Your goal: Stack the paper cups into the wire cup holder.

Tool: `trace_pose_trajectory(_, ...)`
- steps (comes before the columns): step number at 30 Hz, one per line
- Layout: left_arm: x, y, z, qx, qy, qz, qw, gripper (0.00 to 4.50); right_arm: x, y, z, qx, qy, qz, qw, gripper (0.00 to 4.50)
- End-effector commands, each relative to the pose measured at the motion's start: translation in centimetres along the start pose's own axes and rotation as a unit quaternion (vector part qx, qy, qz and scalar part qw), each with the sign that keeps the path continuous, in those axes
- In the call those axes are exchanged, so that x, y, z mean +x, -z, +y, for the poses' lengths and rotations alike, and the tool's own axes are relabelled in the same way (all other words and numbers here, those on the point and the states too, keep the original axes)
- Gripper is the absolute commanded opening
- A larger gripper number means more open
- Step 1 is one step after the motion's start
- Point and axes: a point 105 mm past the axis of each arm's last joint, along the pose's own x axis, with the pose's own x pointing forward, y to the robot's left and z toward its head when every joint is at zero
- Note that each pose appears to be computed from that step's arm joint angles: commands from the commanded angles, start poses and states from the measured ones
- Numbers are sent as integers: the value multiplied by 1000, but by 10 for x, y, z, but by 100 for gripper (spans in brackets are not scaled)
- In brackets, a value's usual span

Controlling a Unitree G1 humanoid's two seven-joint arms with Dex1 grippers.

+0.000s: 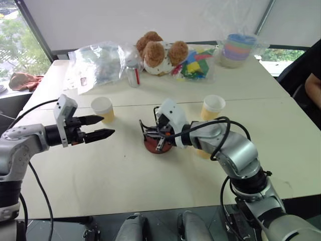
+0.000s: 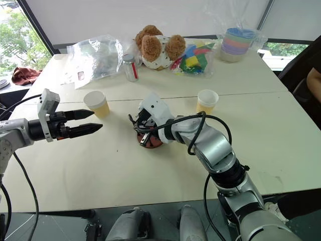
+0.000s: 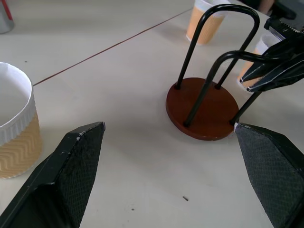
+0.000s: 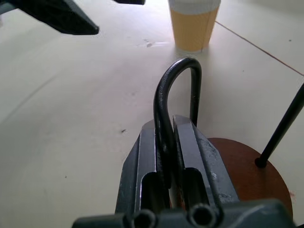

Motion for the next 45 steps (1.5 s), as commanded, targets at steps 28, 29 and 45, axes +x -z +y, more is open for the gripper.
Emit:
trace_pose_trajectory(28,10,-8,3,26,11,-5,1000,450,-20,-25,26,49,-20,-83,995,360)
trace_pose_trajectory(29,11,-9,3,27,14,-5,1000,450,-24,-29,27,48,-30,-91,994,360)
trace_pose_trajectory(45,13,-44,-44,66,155,25,985,450,-165,-49,-54,81,-50,-113,989,360)
